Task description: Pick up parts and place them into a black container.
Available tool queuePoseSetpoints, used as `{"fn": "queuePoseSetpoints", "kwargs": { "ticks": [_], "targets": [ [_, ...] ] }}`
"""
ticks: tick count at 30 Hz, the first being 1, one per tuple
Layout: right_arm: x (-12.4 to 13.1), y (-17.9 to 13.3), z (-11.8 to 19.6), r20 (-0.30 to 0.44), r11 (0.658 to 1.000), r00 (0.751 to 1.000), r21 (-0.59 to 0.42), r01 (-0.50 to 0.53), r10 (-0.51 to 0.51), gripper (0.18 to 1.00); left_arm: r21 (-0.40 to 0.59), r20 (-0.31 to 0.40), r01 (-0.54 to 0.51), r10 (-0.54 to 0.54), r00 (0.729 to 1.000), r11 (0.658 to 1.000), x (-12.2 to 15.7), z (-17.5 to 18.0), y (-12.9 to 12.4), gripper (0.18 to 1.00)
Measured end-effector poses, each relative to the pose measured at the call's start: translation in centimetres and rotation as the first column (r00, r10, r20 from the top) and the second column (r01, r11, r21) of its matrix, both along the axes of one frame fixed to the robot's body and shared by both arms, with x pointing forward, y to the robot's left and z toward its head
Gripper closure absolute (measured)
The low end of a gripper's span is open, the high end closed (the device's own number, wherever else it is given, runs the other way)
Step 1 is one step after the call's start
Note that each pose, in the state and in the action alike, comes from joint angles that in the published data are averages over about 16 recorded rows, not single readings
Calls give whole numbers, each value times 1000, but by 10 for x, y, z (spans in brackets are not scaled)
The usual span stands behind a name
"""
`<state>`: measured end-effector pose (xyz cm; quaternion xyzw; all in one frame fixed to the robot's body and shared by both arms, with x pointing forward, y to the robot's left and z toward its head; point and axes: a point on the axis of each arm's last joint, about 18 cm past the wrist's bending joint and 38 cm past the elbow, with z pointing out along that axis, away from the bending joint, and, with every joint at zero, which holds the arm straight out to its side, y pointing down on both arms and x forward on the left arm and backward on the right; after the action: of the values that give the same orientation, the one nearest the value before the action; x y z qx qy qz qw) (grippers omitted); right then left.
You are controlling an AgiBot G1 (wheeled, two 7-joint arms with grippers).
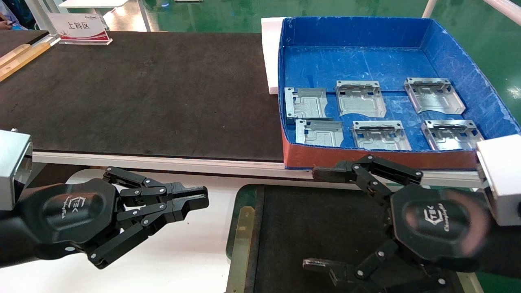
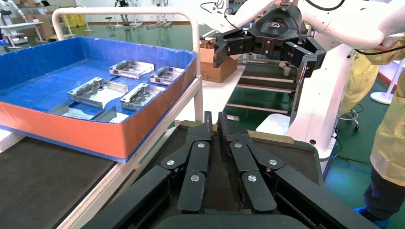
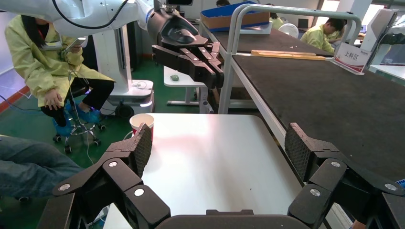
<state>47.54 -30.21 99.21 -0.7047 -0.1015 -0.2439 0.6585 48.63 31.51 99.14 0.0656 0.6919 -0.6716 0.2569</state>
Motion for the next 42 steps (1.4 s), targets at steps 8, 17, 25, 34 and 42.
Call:
{"fn": "queuePoseSetpoints", "kwargs": {
  "ticks": [8, 17, 25, 34, 42],
  "targets": [
    [0, 0, 0, 0, 1000, 1000, 0, 0, 0, 178, 0, 0, 0, 0, 1000, 1000, 0, 0, 0, 972],
    [-2, 4, 3, 15, 1000, 1000, -15, -3, 3, 178, 0, 0, 0, 0, 1000, 1000, 0, 0, 0, 974],
    [2, 12, 14, 47, 999, 999, -39, 26, -24, 178, 0, 0, 0, 0, 1000, 1000, 0, 0, 0, 912],
    [23, 11, 33, 81, 988, 986, -29, 150, -148, 178, 0, 0, 0, 0, 1000, 1000, 0, 0, 0, 764],
    [55, -7, 49, 102, 948, 943, 25, 317, -318, 178, 0, 0, 0, 0, 1000, 1000, 0, 0, 0, 591]
  ]
}}
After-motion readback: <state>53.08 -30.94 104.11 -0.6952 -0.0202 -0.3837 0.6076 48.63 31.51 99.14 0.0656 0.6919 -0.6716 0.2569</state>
